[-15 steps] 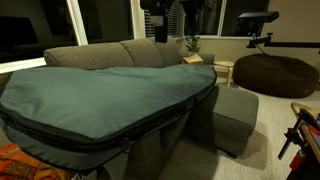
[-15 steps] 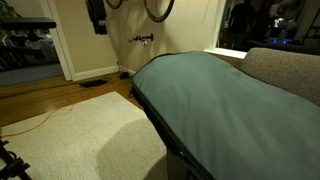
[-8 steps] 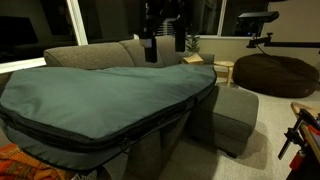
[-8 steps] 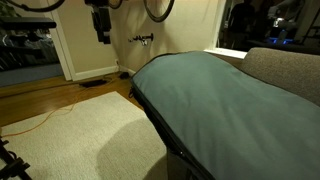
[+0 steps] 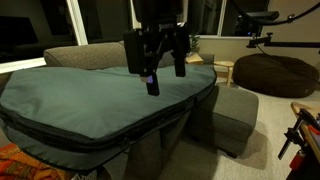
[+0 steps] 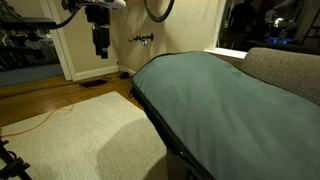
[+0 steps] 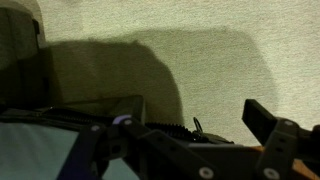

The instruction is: Close the zip on the green bag

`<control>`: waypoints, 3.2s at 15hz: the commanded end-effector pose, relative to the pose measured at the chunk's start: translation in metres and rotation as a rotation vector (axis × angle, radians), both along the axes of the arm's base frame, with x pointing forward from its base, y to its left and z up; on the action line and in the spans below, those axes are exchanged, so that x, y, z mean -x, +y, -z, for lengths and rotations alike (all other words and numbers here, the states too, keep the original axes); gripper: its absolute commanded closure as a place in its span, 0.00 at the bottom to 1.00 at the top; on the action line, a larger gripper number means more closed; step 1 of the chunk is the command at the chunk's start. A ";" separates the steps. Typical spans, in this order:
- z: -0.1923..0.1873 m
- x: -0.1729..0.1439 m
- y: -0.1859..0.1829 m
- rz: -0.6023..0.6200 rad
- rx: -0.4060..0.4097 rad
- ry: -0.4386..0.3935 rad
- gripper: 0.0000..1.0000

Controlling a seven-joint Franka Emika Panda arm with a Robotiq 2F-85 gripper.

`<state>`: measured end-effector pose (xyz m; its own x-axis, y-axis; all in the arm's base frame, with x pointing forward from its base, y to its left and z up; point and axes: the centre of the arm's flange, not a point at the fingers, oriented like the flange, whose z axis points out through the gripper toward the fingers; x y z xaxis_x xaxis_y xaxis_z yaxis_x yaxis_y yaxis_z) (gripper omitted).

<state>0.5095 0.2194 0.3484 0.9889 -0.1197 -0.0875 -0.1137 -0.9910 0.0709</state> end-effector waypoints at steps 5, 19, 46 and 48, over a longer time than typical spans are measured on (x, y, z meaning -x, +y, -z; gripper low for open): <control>0.030 -0.012 0.008 -0.008 0.006 0.060 0.00; 0.096 -0.024 0.012 -0.021 0.005 0.039 0.00; 0.182 -0.088 -0.001 -0.035 -0.099 0.043 0.00; 0.194 -0.100 -0.005 -0.028 -0.103 0.049 0.00</control>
<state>0.5844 0.2173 0.1676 0.9887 -0.0791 -0.1276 -0.0807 -0.9967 -0.0073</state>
